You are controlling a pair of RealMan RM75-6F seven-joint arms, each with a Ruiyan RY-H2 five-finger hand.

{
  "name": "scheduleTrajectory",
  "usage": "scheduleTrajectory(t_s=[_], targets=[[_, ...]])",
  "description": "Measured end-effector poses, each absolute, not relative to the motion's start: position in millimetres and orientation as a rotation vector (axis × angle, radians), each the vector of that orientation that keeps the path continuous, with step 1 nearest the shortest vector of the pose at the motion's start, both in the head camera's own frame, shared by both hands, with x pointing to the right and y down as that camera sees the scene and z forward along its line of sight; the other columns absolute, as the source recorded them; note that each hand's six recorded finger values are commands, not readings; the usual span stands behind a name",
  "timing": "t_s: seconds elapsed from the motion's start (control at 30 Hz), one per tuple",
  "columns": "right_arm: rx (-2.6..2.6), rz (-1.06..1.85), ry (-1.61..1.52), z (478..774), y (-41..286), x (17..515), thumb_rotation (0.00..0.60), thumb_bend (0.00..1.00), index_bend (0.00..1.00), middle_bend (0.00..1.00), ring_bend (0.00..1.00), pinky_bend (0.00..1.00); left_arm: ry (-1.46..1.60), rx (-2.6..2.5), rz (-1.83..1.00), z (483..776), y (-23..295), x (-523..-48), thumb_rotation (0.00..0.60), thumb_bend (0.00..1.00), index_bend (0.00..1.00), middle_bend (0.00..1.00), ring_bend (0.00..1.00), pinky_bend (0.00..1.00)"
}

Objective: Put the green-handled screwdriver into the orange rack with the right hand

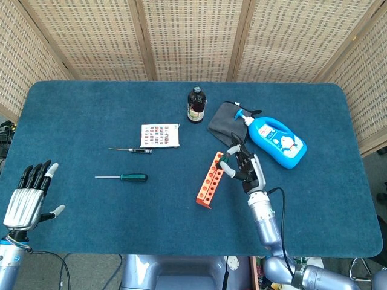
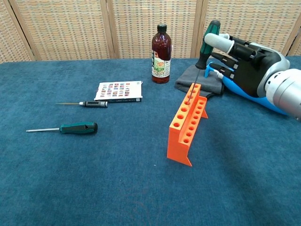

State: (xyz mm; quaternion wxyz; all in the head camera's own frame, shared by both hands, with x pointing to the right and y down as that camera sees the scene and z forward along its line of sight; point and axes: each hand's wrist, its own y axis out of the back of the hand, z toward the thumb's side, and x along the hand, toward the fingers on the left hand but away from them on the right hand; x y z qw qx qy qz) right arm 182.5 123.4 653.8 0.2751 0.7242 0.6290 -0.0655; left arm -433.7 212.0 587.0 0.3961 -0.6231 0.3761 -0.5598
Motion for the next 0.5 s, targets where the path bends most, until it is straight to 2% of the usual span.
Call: scheduleTrajectory(t_s=[0.5], targets=[[1.932,-0.151,1.705,670,130,186,0.6,0.22,0.65,0.06,0.0,0.0,0.947,-1.582,-1.422,589,212,-433,0.6,0.0,0.0,0.0,0.0,0.0]])
